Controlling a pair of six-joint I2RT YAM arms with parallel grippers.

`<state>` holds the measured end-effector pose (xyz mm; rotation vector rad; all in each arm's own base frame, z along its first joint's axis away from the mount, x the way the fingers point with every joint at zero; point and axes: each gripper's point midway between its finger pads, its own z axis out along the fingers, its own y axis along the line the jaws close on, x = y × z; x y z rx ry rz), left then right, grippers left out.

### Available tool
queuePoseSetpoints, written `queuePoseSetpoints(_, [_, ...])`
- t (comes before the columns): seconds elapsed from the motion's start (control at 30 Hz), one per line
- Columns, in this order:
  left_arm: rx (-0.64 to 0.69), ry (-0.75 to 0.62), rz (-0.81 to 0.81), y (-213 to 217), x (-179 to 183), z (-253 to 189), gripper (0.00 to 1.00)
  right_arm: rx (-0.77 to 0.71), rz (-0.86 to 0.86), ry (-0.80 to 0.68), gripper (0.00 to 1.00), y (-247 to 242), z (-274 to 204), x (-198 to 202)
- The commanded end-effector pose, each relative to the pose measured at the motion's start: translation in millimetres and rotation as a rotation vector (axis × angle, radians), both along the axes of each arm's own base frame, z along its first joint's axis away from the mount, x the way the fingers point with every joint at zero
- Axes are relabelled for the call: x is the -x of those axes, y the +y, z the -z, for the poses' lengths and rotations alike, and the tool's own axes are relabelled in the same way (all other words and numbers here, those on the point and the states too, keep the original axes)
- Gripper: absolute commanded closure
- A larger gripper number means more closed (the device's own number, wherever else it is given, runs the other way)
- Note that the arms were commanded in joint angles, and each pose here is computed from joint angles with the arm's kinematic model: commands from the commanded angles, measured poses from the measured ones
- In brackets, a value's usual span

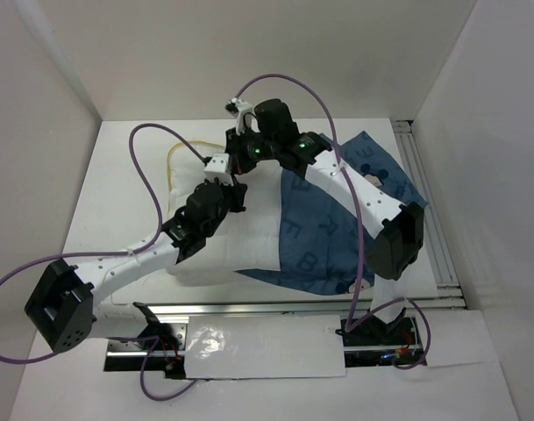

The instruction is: Put the pillow into the pillowcase

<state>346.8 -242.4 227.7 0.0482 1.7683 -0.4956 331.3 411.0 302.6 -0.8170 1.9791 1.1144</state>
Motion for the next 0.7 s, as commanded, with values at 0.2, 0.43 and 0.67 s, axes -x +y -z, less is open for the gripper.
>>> queuePoseSetpoints(0.2, [0.127,-0.191,0.013,-2.9,-1.7,-52.7,1.00,0.272,0.750,-0.040,0.42,-130.8,12.2,-63.3])
queuePoseSetpoints(0.43, [0.103,-0.161,0.031,-4.3,8.9,-27.4,1.00,0.473,0.946,-0.101,0.15,-204.6,15.2,-77.0])
queuePoseSetpoints(0.67, [0.091,-0.168,0.067,-12.5,19.6,-24.8,1.00,0.502,0.947,-0.088,0.09,-214.9,32.8,-91.0])
